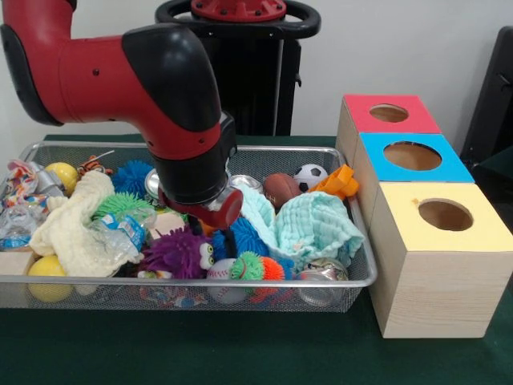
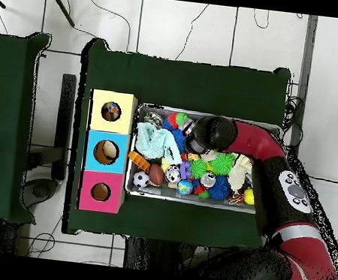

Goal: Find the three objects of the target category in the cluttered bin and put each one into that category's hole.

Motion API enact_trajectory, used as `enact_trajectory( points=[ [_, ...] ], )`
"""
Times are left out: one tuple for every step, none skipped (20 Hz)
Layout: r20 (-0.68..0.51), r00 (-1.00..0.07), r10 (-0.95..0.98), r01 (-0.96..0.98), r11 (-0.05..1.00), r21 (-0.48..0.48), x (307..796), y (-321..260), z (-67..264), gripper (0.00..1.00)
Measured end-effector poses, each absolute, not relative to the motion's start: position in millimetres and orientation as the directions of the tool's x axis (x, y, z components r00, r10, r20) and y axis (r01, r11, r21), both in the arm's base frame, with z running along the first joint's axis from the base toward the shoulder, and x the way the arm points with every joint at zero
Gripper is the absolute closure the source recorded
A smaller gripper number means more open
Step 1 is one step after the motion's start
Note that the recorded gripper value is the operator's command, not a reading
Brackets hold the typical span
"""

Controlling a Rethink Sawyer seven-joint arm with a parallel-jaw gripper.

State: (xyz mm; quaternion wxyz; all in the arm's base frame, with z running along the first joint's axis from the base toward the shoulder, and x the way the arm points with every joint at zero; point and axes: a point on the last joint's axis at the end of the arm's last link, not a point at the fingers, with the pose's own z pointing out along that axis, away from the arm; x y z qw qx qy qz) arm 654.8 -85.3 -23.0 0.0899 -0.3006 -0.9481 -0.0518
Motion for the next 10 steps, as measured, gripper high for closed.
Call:
enact_trajectory(
  points=[
    [0.201,-0.806,0.556,0.574,0.818,0.041,655,-82,-23,0.00],
    [0.201,-0.808,0.554,0.571,0.820,0.040,654,-80,-24,0.00],
    [0.201,-0.810,0.551,0.569,0.821,0.038,654,-79,-24,0.00],
    [0.201,-0.814,0.546,0.562,0.826,0.032,653,-75,-25,0.00],
    [0.201,-0.815,0.544,0.560,0.828,0.030,653,-74,-25,0.00],
    [0.200,-0.816,0.543,0.558,0.829,0.028,653,-73,-25,0.00],
    [0.199,-0.817,0.540,0.556,0.831,0.026,653,-71,-25,0.00],
    [0.198,-0.819,0.539,0.554,0.832,0.024,652,-70,-26,0.00],
    [0.198,-0.820,0.538,0.552,0.833,0.022,652,-69,-26,0.00],
    [0.198,-0.820,0.536,0.550,0.835,0.020,652,-68,-26,0.00]
  ],
)
